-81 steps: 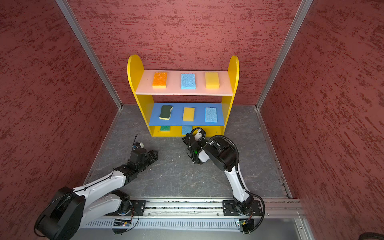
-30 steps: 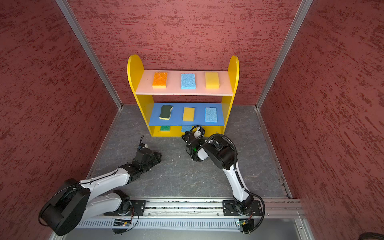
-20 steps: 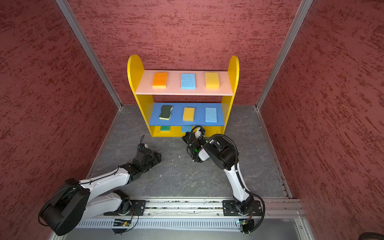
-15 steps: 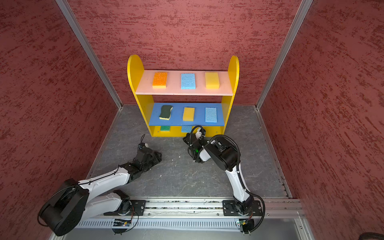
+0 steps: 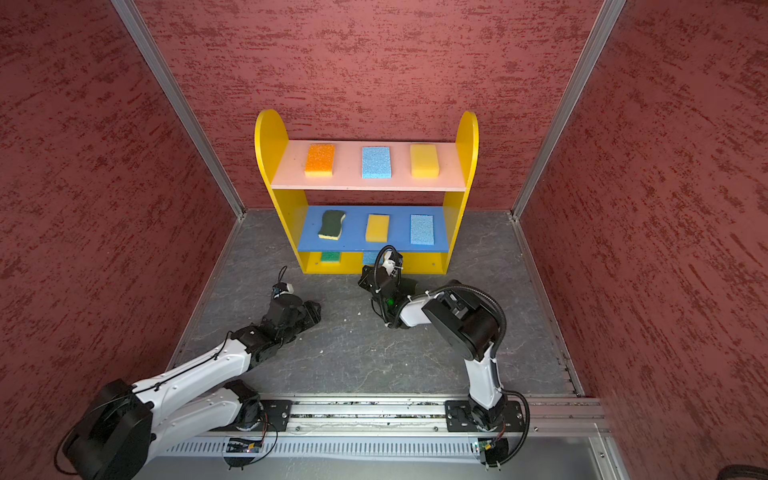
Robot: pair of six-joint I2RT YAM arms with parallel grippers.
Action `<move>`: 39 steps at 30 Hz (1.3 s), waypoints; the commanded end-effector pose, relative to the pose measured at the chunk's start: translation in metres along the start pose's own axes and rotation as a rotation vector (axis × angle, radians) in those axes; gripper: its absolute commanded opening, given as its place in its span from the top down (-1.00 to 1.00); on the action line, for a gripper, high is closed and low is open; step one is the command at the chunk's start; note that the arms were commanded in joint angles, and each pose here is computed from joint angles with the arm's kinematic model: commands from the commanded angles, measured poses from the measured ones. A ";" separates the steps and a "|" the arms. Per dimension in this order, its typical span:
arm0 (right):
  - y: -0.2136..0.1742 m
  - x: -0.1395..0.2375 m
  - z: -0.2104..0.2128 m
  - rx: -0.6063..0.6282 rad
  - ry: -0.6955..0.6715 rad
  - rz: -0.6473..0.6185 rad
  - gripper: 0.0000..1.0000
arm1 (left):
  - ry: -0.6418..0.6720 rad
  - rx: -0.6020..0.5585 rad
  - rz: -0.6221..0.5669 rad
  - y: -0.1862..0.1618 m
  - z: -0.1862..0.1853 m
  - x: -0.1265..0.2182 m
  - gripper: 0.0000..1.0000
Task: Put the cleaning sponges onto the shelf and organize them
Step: 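Withdraw the right gripper from the shelf base toward the robot and open it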
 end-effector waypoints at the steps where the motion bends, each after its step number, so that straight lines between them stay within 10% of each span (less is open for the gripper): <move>1: -0.010 0.014 -0.006 0.036 -0.023 0.035 0.50 | 0.032 -0.034 0.001 0.001 0.000 0.007 -0.35; 39: 0.018 0.189 -0.084 0.257 -0.386 0.038 -0.76 | 0.039 -0.139 -0.058 -0.002 -0.034 0.047 -0.37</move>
Point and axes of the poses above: each gripper's point midway between its finger pads, its own x axis back along the fingers, its own z axis along the line the jaws close on, y = z × x, the point moved 1 cm from there along x, back along the fingers, and after that the axes turned 2 degrees about -x, right-handed, at the moved point
